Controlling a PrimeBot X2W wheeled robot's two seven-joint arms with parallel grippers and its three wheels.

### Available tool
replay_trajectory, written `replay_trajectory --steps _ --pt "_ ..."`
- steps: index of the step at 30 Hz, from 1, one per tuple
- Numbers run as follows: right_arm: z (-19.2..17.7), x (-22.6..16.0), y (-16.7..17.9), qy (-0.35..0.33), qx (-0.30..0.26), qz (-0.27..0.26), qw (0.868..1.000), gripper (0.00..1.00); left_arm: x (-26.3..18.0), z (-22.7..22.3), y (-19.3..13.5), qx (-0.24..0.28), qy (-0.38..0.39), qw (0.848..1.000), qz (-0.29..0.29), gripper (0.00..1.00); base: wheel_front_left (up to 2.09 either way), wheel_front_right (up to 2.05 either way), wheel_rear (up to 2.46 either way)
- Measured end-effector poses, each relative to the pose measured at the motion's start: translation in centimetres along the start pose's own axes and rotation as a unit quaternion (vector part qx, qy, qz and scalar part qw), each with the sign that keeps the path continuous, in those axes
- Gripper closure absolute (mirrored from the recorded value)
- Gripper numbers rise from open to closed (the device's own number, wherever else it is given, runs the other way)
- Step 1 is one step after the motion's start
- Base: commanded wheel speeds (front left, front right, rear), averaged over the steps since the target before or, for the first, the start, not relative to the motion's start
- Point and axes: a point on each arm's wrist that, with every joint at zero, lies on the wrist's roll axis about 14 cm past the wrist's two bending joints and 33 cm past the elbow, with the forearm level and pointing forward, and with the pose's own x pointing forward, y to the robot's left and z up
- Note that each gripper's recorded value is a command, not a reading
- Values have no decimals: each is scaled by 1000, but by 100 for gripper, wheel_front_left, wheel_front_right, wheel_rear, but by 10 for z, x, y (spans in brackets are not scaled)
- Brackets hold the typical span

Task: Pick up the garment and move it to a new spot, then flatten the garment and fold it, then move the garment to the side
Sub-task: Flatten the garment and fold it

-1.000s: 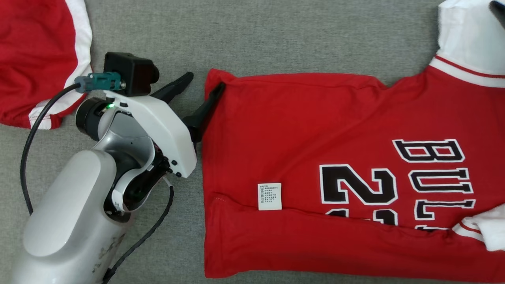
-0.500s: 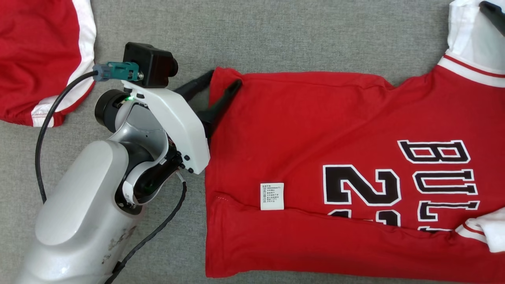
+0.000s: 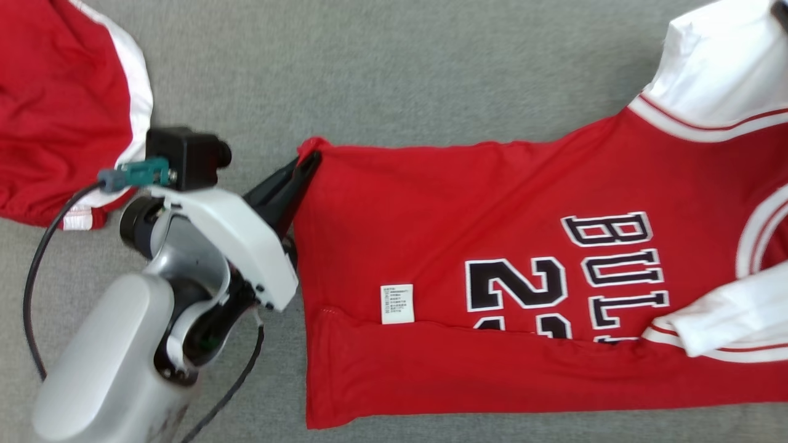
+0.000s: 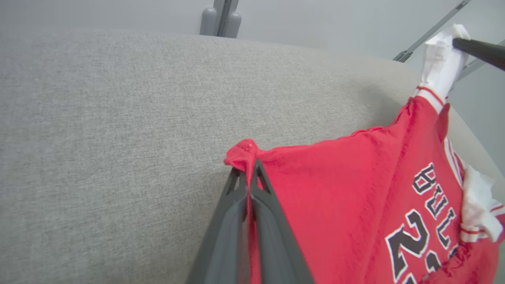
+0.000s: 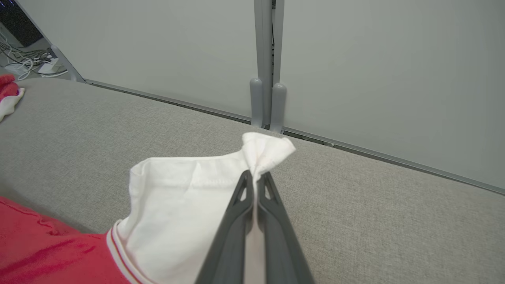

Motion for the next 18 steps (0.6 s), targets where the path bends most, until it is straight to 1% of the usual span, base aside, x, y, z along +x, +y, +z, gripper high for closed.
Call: replay_trajectory --steps 3,5,8,12,14,18 --pt "-2 -34 2 -11 -4 -1 1000 100 -15 7 -13 -4 -28 1000 -6 100 0 0 0" --pt "-9 -56 8 -19 6 2 1000 100 -26 6 -26 -16 -39 999 -16 100 0 0 0" --pt "-36 -89 17 -6 26 1 1000 100 -44 -13 -36 -39 -32 999 -16 100 0 0 0" --pt "-74 -129 28 10 61 -12 998 100 -64 -36 -45 -90 -31 995 -7 100 0 0 0" --pt "-87 -145 30 9 81 -24 996 100 -72 -40 -46 -116 -41 992 0 100 0 0 0" --pt "-114 -164 40 19 109 -40 993 100 -83 -58 -49 -140 -33 989 11 100 0 0 0"
